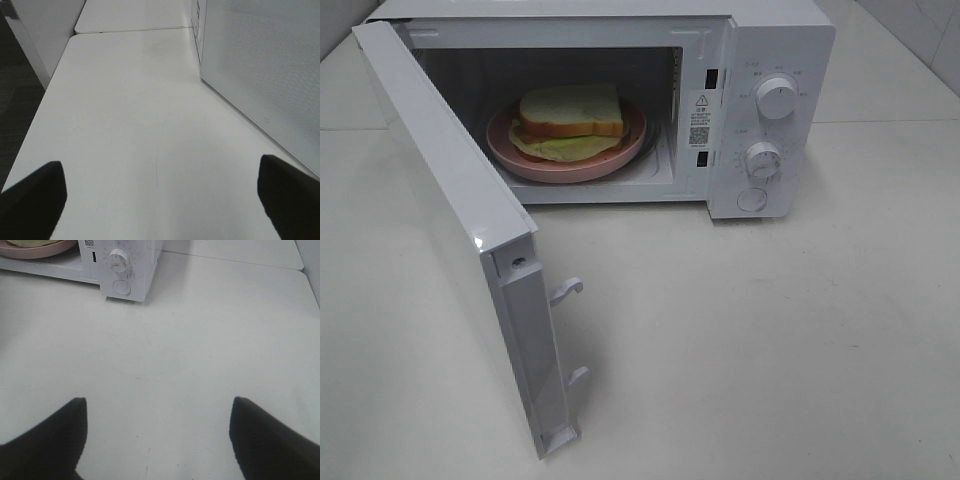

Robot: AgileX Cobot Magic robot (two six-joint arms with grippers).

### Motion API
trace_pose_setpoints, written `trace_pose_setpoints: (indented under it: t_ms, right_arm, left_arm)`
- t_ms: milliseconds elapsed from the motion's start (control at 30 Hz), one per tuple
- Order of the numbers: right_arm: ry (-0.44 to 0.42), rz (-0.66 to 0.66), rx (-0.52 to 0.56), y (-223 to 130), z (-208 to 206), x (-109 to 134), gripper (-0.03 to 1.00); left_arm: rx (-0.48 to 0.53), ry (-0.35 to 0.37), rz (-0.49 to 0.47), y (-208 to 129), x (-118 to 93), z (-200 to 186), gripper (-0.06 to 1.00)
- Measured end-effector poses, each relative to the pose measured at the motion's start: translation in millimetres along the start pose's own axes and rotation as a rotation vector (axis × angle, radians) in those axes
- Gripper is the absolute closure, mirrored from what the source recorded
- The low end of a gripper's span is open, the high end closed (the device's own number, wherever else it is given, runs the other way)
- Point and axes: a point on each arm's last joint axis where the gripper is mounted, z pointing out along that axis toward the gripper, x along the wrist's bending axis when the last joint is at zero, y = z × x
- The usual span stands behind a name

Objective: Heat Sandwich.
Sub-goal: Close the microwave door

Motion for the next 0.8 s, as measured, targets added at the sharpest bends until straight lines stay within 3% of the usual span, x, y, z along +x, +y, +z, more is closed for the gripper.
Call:
trace_pose_setpoints:
  t_ms: [800]
  right_arm:
    - [0.000,0.000,-0.001,0.1,0.0,0.0,0.21]
  left_arm:
    - [-0.012,-0.011,-0.007,5.3,-0.7,-1.2,-0.03]
